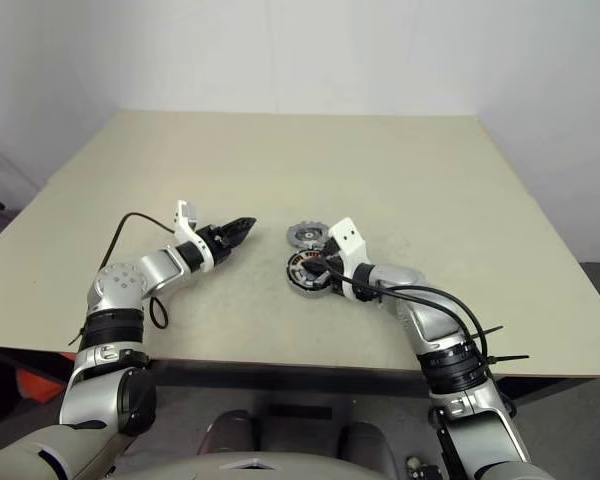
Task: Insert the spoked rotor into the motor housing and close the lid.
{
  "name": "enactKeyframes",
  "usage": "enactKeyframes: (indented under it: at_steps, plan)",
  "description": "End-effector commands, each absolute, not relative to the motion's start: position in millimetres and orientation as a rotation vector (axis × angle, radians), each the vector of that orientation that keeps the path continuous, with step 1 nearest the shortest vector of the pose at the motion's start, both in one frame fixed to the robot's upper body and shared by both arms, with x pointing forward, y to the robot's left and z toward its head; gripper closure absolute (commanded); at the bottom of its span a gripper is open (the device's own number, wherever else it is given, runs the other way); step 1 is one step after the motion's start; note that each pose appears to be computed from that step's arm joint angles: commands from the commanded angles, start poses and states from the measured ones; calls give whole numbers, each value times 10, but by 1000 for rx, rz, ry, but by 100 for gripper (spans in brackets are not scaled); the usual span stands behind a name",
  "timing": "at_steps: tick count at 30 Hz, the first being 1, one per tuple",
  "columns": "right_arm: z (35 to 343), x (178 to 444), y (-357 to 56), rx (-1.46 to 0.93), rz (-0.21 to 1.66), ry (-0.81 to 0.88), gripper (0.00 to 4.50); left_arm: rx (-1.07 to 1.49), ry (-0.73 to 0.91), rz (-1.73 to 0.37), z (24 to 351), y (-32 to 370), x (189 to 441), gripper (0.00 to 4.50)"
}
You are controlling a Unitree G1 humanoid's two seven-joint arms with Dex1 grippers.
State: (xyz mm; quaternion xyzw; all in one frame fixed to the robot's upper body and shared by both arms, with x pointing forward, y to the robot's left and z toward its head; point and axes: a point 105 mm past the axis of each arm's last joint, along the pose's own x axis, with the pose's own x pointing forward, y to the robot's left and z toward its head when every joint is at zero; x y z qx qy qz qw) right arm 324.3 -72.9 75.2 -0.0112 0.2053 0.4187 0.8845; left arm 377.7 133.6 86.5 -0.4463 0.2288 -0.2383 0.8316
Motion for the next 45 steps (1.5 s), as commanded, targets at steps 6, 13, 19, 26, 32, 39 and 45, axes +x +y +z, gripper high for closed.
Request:
enactKeyframes:
  at_steps: [6, 13, 19, 26, 32, 39, 45]
  plan:
    - [1195, 3235, -759, -44, 922, 290, 450, -934, 429, -499, 980, 1415, 3852, 180]
    - [1258, 3070, -583, -54, 1010, 282, 450, -926, 440, -508, 959, 1382, 3849, 180]
    - [853, 3065, -582, 6, 981, 428, 450, -919, 435, -501, 975, 1417, 3852, 180]
    - [897, 3187, -636, -14, 940, 397, 450, -917, 427, -494, 992, 1443, 3859, 180]
    - [1160, 3148, -688, -61, 984, 309, 450, -919, 431, -503, 968, 1405, 3840, 180]
    - [1109, 3338, -825, -54, 899, 321, 450, -919, 428, -520, 975, 1353, 3856, 180]
    - [689, 3367, -887, -27, 852, 440, 450, -913, 431, -525, 966, 1336, 3839, 180]
